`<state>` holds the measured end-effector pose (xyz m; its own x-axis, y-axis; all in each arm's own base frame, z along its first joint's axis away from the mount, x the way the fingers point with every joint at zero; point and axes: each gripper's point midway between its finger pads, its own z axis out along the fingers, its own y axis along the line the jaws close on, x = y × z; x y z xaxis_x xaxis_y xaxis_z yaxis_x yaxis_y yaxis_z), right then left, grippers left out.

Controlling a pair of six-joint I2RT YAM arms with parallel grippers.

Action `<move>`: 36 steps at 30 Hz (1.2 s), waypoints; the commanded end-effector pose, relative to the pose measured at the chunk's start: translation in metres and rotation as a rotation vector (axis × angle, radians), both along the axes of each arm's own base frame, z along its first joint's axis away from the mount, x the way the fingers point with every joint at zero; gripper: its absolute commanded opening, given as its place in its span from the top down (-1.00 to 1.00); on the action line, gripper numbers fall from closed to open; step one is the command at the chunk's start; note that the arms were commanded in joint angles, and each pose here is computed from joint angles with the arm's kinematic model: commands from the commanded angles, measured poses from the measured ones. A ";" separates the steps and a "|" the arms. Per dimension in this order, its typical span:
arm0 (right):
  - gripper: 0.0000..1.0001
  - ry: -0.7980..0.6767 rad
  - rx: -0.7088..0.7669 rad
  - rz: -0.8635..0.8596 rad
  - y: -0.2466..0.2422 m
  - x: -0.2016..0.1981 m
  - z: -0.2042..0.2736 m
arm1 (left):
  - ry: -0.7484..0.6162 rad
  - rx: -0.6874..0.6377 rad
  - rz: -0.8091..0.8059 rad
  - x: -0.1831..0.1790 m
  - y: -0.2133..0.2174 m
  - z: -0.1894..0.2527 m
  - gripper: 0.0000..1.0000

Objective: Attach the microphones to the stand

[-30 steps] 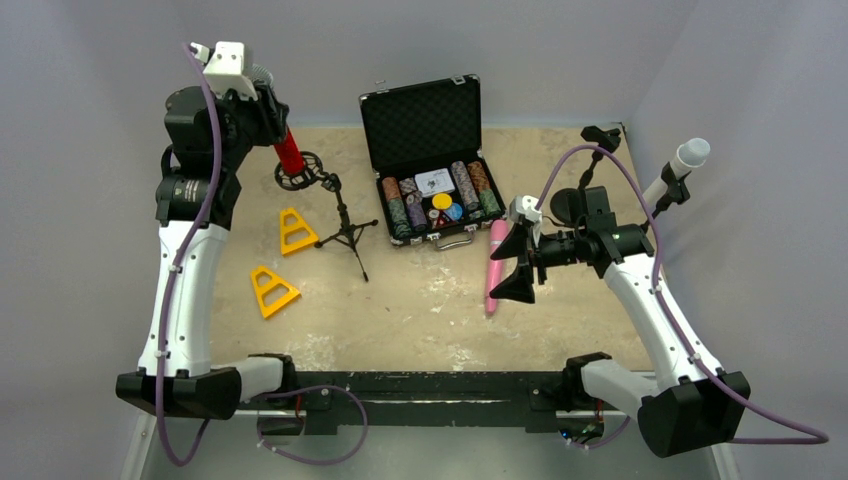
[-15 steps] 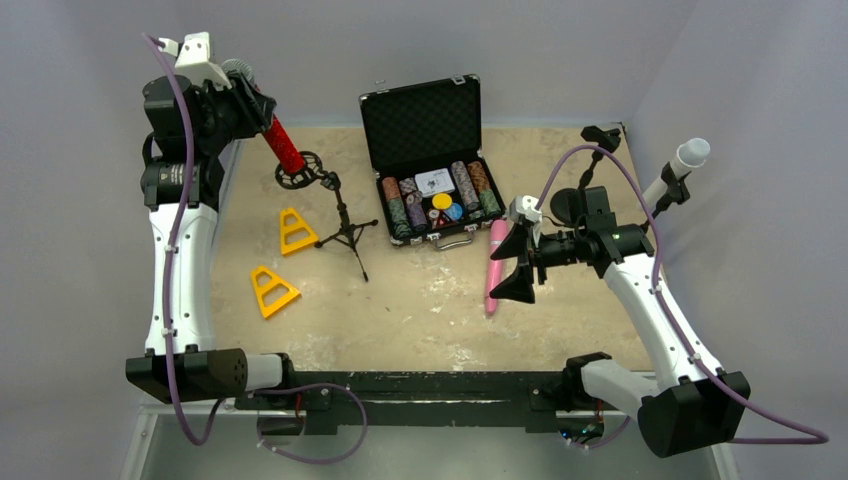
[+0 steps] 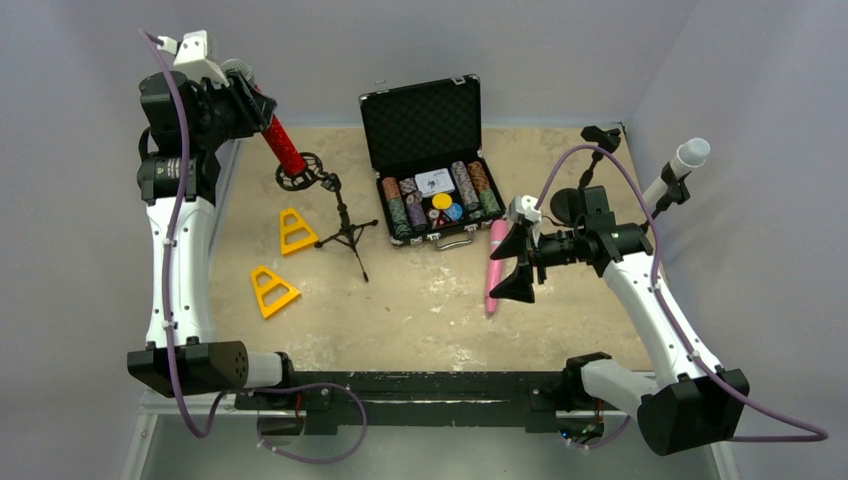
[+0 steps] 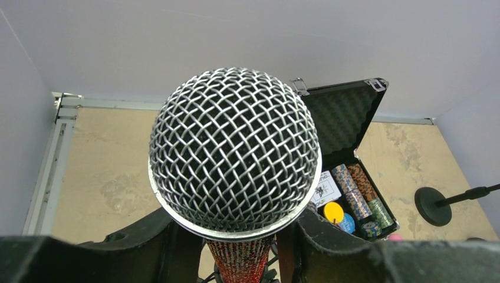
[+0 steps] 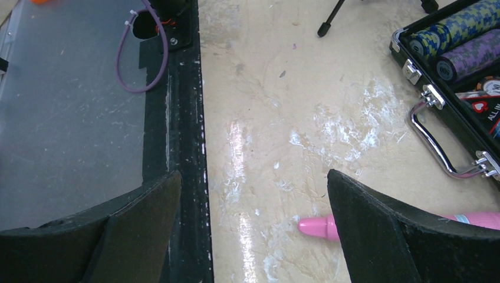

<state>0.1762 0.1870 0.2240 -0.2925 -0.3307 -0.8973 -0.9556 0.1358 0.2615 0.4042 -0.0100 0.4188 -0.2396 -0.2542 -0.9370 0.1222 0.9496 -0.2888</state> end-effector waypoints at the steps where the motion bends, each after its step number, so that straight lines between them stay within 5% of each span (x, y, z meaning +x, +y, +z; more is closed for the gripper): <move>1: -0.97 -0.033 0.019 0.022 0.001 -0.002 0.003 | 0.211 -0.055 -0.051 -0.007 -0.011 -0.055 1.00; 23: -0.97 -0.060 0.023 0.030 0.002 -0.003 0.000 | 0.205 -0.327 -0.079 -0.004 -0.012 -0.059 1.00; 36: -0.97 -0.313 0.021 0.079 0.020 0.009 0.024 | 0.256 -0.298 -0.070 -0.005 -0.009 -0.089 1.00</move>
